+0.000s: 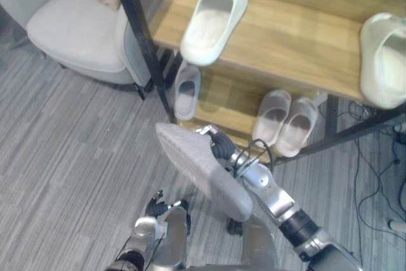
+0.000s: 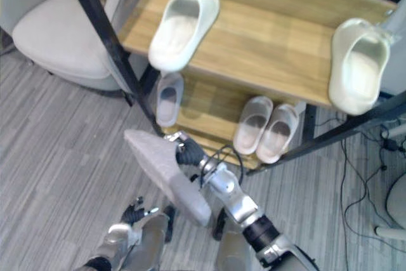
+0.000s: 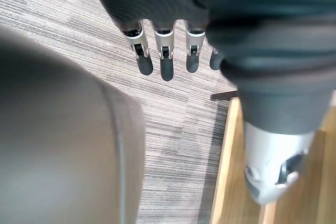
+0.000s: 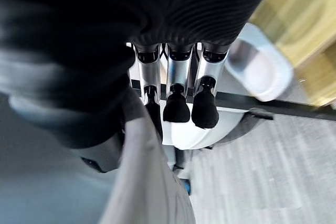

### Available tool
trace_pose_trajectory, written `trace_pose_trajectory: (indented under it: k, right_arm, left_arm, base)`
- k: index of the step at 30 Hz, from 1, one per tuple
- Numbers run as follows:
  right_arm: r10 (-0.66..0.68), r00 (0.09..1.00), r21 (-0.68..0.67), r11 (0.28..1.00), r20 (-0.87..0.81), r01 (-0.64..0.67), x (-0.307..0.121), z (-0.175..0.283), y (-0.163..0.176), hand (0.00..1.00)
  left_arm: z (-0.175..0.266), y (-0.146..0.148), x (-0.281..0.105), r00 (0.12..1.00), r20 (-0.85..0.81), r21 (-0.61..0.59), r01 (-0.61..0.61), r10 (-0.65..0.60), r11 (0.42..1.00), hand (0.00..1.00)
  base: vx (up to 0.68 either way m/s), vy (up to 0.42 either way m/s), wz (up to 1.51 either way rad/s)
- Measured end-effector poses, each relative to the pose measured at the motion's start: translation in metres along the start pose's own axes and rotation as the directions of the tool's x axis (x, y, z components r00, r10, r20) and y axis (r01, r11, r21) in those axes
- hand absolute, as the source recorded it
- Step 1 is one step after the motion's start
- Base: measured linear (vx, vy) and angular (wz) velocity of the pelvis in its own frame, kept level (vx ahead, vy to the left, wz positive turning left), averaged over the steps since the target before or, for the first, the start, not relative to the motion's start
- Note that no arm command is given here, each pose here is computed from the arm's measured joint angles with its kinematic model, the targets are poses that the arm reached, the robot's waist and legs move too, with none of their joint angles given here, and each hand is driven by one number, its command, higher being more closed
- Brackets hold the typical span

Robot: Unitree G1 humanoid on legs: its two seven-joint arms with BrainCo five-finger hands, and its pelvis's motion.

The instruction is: Organize the slippers on the shoe rack

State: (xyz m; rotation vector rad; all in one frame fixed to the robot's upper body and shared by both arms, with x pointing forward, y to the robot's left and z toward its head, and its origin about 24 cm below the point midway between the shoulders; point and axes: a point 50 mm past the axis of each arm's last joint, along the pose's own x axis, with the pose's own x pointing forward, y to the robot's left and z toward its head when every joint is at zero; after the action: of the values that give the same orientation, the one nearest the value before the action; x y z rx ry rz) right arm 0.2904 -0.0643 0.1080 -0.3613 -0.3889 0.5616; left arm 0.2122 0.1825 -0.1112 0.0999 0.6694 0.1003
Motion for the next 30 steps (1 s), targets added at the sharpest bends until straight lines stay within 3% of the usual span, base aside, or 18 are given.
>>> trace_pose_trajectory:
  k: [7, 15, 21, 30]
  right_arm:
    - [-0.301, 0.952, -0.107, 0.946, 0.053, 0.305, 0.016, 0.014, -0.064, 1.0]
    - [-0.436, 0.869, -0.152, 0.866, 0.234, 0.476, 0.037, 0.062, -0.112, 1.0]
    - [-0.598, 0.74, -0.186, 0.725, 0.309, 0.664, 0.049, 0.094, -0.165, 1.0]
    - [-0.724, 0.633, -0.337, 0.544, 0.276, 0.769, 0.063, 0.11, -0.216, 1.0]
  left_arm:
    - [0.038, 0.002, 0.007, 0.988, 0.137, -0.142, -0.052, 0.072, 0.988, 0.0]
    - [0.082, 0.001, 0.008, 0.949, 0.28, -0.281, -0.061, 0.143, 0.958, 0.0]
    - [0.101, 0.003, 0.01, 0.929, 0.321, -0.357, -0.063, 0.186, 0.932, 0.0]
    - [0.077, 0.02, 0.013, 0.949, 0.187, -0.375, -0.169, 0.253, 0.911, 0.0]
  base:
    - [-0.06, -0.024, 0.11]
    - [-0.05, -0.045, 0.17]
    - [-0.03, -0.02, 0.07]
    - [0.01, -0.02, 0.09]
